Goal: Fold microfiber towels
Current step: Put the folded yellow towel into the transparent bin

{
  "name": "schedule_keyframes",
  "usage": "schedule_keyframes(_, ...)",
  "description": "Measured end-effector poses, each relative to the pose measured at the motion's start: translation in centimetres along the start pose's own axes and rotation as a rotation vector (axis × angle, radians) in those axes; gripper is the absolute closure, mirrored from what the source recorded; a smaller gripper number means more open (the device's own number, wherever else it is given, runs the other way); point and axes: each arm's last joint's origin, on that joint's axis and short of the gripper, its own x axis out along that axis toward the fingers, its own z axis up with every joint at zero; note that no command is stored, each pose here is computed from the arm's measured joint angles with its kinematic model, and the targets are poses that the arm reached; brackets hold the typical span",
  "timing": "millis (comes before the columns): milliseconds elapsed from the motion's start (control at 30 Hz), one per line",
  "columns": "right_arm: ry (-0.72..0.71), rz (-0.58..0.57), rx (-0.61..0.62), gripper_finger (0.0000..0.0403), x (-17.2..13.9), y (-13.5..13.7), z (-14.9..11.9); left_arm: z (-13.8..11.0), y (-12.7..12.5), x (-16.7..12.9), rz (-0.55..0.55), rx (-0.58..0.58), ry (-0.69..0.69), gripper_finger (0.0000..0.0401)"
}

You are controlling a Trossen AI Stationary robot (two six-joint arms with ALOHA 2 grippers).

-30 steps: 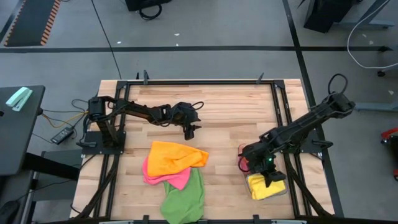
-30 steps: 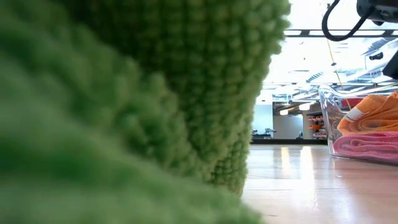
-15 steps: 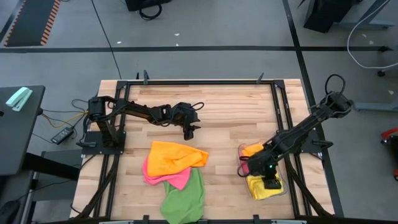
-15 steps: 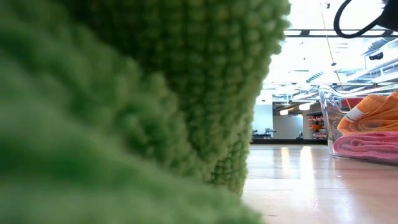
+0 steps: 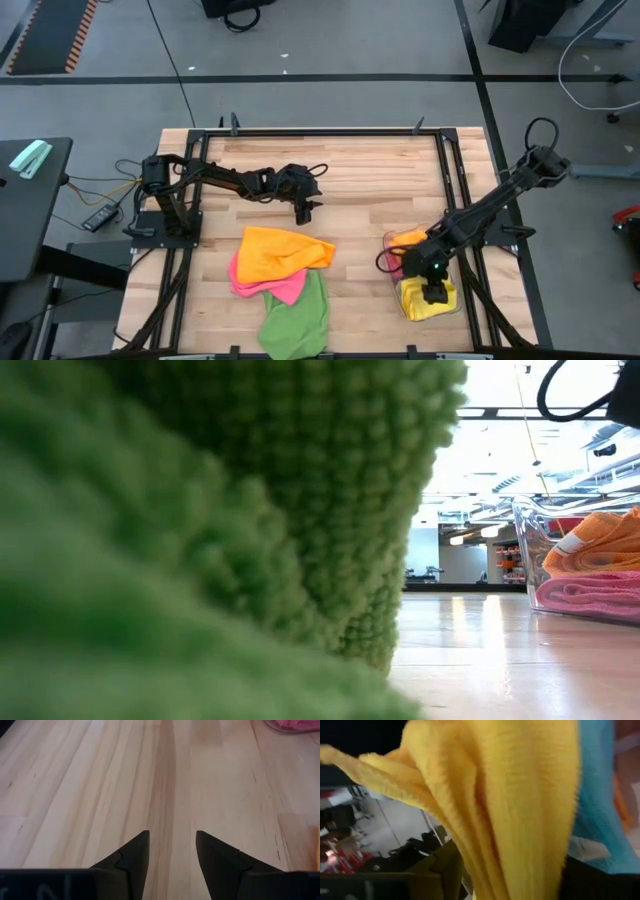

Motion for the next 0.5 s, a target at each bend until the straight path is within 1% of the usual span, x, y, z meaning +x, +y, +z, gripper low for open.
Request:
schedule_keyframes(200, -0.061, 0.053, 0.097, 0.0199, -1.8, 0.0, -0.1, 0.1, 0.0, 0.0, 0.000, -0.002, -0.006, 0.0232)
schedule_keyframes(267, -0.061, 0.074, 0.130, 0.0197, -2.3, 0.1, -0.4, 0.0, 0.0, 0.0, 0.000, -0.002, 0.000, 0.0232)
schedule_keyframes(367, -0.008, 0.121, 0.196, 0.0196, -3.1, 0.2, -1.2, 0.0, 0.0, 0.0, 0.000, -0.002, -0.001, 0.0234)
schedule_keyframes(433, 0.046, 0.157, 0.276, 0.0197, -3.7, 0.2, -1.8, 0.0, 0.0, 0.0, 0.000, -0.002, -0.002, 0.0235)
schedule_keyframes(500, 0.059, 0.180, 0.328, 0.0198, -4.3, 0.2, -2.3, 0.0, 0.0, 0.0, 0.000, 0.013, -0.002, 0.0236)
